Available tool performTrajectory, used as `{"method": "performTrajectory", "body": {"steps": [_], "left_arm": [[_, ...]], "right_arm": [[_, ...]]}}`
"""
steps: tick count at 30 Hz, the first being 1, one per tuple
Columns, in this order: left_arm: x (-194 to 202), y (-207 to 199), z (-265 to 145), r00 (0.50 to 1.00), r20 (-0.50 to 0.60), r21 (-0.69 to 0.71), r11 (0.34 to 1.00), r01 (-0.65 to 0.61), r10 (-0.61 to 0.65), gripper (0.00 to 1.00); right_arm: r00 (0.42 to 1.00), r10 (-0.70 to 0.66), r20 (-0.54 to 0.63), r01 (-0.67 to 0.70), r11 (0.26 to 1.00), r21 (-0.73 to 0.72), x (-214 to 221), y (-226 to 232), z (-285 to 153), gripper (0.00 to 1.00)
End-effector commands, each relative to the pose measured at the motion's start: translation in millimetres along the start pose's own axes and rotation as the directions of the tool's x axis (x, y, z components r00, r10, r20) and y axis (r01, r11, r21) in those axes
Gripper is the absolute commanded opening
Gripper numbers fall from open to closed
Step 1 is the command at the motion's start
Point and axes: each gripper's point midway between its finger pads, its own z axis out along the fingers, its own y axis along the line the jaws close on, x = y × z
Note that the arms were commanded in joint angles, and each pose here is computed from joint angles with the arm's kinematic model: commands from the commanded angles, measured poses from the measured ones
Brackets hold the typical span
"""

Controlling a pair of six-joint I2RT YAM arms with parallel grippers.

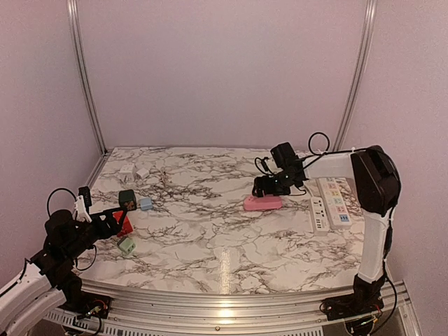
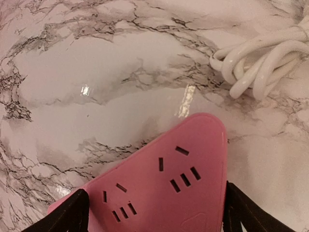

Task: Insert the plug
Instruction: Move the socket to the center of the board.

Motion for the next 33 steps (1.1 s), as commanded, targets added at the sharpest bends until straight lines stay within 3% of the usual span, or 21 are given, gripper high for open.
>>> {"method": "performTrajectory", "body": {"steps": [1, 19, 33], "left_arm": [[-3, -2, 0, 1.000, 0.021, 0.013, 1.000, -0.002, 0.002, 0.99], [-2, -1, 1, 1.000, 0.018, 0.012, 1.000, 0.001, -0.002, 0.99], [-1, 0, 1, 1.000, 0.017, 0.006, 1.000, 0.000, 0.000, 0.99]], "right_arm": [[0.994, -0.096, -0.058, 0.094, 0.995, -0.032, 24, 27, -2, 0.87], [0.965, -0.257, -0.048, 0.248, 0.957, -0.150, 64, 138, -9, 0.87], [0.906, -0.421, -0.052, 0.402, 0.891, -0.211, 96, 215, -7, 0.88]]}}
